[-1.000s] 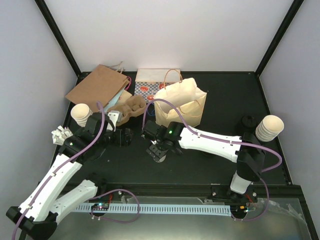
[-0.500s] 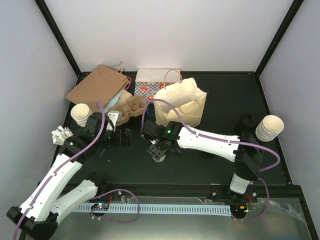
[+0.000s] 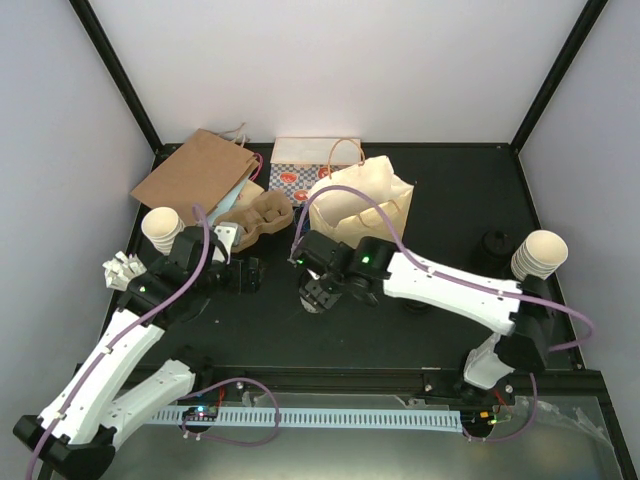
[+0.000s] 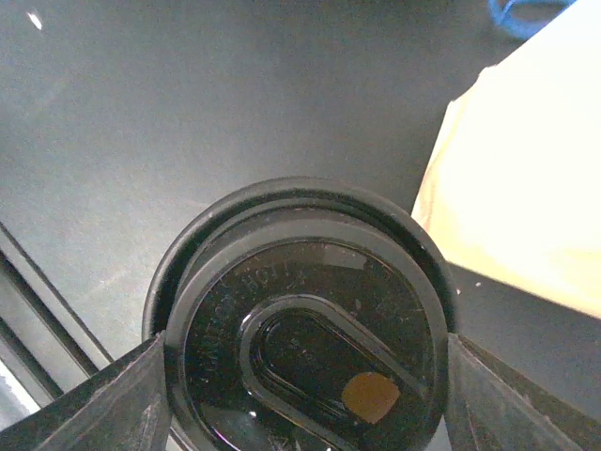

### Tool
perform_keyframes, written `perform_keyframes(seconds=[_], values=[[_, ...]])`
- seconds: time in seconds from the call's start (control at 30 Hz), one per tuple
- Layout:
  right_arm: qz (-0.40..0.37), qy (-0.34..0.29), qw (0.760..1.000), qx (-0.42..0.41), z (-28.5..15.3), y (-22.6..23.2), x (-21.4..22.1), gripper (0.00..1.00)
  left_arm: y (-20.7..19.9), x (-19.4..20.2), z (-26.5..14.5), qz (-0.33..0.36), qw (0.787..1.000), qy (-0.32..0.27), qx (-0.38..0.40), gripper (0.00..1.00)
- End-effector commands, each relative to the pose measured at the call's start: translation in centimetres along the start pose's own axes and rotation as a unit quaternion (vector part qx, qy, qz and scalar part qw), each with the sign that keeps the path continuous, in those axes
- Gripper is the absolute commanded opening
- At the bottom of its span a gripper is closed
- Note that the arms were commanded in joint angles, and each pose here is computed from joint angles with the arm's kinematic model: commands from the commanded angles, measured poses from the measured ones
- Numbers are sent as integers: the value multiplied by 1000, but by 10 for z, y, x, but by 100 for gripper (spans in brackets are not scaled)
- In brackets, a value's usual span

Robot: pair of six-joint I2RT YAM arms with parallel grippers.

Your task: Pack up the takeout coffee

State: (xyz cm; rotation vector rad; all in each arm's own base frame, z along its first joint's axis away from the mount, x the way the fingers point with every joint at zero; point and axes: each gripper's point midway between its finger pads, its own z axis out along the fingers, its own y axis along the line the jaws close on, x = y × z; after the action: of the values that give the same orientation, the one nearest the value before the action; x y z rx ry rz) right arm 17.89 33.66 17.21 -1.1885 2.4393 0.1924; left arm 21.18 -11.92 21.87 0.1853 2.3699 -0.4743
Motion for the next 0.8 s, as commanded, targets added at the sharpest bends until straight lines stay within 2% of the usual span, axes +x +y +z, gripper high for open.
perform_keyframes(seconds=[0.0, 0.3, 0.63, 0.77], values=[[22, -93, 995, 8, -55, -12, -30, 71, -5, -9, -5, -3, 1000, -21, 15, 99], [57, -242, 968, 26, -149, -39, -61, 68, -21, -29, -13, 8, 997, -50, 50, 99], [84, -382, 917, 76, -264, -78, -81, 64, -45, -60, -7, 3, 994, -56, 94, 99], [94, -411, 898, 127, -295, -101, -81, 64, -53, -74, -2, 4, 994, -53, 100, 99]])
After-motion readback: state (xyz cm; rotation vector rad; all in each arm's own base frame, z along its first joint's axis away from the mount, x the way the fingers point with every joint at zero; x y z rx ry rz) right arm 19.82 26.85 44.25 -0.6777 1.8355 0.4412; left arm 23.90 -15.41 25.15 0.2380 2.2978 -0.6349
